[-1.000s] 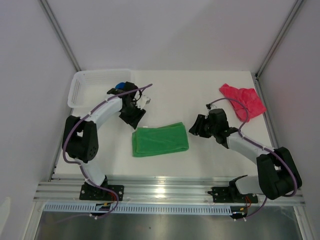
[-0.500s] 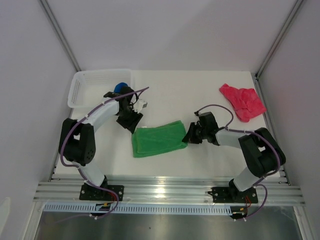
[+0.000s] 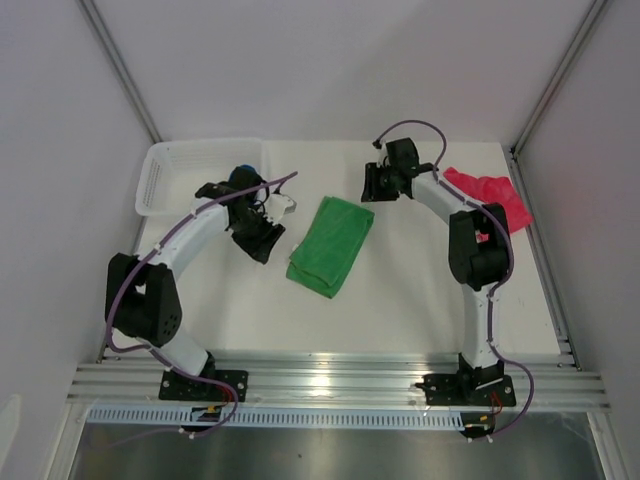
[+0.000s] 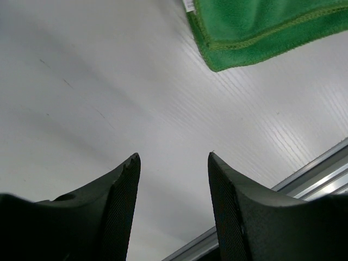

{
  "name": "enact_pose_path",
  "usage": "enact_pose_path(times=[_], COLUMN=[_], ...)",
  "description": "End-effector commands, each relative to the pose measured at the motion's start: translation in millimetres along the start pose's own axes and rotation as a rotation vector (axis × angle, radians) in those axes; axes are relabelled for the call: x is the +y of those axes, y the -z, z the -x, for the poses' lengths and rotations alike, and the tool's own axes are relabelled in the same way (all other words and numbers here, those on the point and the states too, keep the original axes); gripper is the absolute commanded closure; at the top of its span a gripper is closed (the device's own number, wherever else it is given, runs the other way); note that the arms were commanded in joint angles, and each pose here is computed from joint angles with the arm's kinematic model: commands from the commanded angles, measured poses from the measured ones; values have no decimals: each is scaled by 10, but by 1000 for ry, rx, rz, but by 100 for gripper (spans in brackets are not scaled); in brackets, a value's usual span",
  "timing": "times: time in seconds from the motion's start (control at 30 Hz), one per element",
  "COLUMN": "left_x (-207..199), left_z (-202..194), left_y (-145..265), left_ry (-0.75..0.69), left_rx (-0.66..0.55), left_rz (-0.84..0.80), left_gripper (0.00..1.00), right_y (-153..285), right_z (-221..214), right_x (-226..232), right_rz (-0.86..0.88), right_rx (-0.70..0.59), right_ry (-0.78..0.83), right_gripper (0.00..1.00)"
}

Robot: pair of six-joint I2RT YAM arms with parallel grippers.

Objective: Roll the towels
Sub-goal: Fold the towel

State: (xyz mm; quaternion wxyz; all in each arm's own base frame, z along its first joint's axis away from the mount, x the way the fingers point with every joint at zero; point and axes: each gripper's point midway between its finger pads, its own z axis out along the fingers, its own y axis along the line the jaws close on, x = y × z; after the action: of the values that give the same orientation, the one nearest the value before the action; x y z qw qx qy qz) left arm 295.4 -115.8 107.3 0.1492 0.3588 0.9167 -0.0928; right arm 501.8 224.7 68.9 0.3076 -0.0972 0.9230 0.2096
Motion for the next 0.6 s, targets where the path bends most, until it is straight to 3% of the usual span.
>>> enact_pose_path(times=[0.0,0.07,0.1,0.2,0.3,0.43,0.57], left_x=[-205,-312,-355,-502,-568,-542,-501], left_z=[128,249,320,442,588,687,609], left_y=[113,37,-2,-182,-210,-319,-472], left_ry=[-228,-427,-453,-846,-1128,-1390,-1584], left_rx=[-68,-105,-129,-236,-328,-370,-366], left_rz=[-73,-65,-60,-48,-38,-15,-13], left_gripper=[44,44,44,44,44,45,45], right_y=[521,780,849,1022,1114,1304,1488], right_z=[365,300,163,-211,-524,-999,-1118], right_x=[-37,52,85,361,684,905,974], right_rz=[-73,-46,-31,111,231,225,250], right_rx=[-94,-137,-118,-151,-182,-238,-281], right_ry=[55,38,13,-95,-96,104,120], right_gripper=[56,56,56,57,57,57,57])
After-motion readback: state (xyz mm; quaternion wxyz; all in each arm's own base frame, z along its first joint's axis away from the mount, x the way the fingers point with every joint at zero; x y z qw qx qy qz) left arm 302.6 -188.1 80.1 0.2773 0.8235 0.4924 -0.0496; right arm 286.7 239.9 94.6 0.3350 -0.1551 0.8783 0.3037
